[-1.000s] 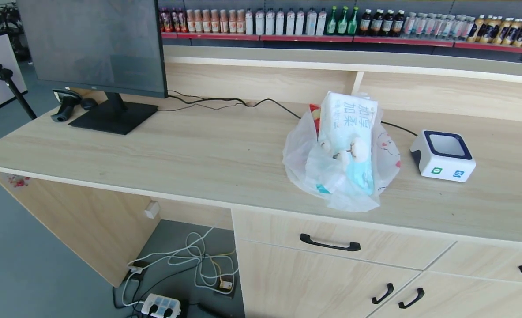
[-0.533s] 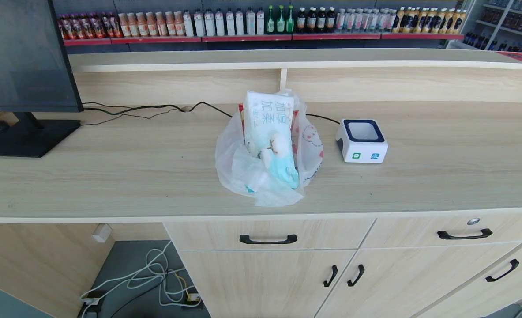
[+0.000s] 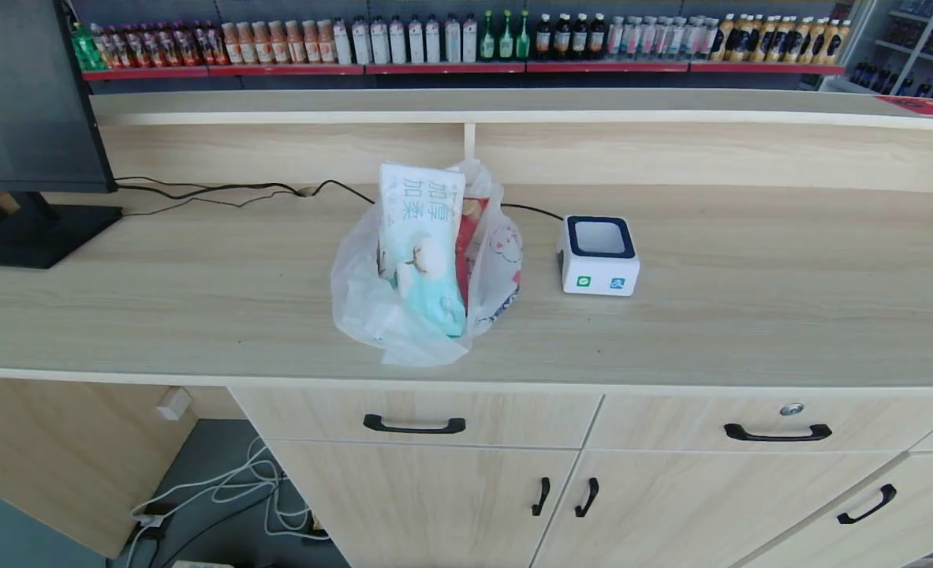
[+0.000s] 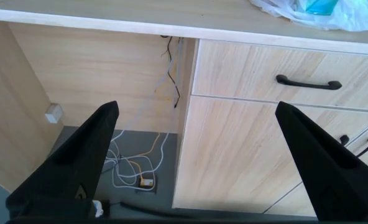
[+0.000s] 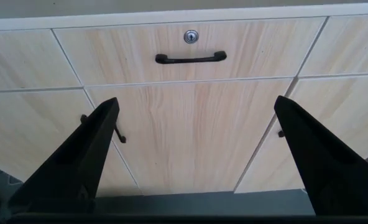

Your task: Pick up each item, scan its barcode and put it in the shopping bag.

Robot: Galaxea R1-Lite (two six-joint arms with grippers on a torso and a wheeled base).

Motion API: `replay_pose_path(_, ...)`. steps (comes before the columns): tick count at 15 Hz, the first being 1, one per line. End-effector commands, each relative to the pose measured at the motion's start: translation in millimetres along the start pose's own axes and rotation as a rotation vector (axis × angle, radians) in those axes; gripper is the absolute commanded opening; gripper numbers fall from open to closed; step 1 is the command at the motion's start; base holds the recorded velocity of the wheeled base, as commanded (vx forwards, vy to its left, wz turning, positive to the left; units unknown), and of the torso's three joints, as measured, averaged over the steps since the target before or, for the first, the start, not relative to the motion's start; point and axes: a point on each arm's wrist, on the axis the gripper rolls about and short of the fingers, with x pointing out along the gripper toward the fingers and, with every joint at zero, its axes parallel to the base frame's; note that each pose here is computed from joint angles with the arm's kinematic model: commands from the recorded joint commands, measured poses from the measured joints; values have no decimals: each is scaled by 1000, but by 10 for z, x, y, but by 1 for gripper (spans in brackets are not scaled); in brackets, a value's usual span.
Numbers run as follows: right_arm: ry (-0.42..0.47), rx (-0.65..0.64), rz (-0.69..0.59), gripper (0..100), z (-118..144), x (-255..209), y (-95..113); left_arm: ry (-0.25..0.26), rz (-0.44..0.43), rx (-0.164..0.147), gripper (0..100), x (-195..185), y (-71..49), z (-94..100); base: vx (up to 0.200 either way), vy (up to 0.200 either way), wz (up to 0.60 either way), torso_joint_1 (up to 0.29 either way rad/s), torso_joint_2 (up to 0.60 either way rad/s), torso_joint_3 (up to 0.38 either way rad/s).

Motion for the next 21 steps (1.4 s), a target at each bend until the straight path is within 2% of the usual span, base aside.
replay_pose_path(1, 1, 3, 1, 100, 0, 1, 0, -1, 1, -1, 100, 0, 0, 1, 0, -200, 0, -2, 2, 7)
replay_pose_path(8, 1, 4, 1, 100, 0, 1, 0, -1, 1, -1, 100, 0, 0, 1, 0, -200, 0, 3, 4, 2)
replay_pose_path(10, 1, 4, 1, 100, 0, 1, 0, -1, 0, -1, 100, 0, 0, 1, 0, 0, 0, 0, 0, 0)
replay_pose_path(21, 1, 1, 1, 100, 0, 1, 0, -1, 1, -4, 100, 0, 0, 1, -200, 0, 0, 2, 2, 1)
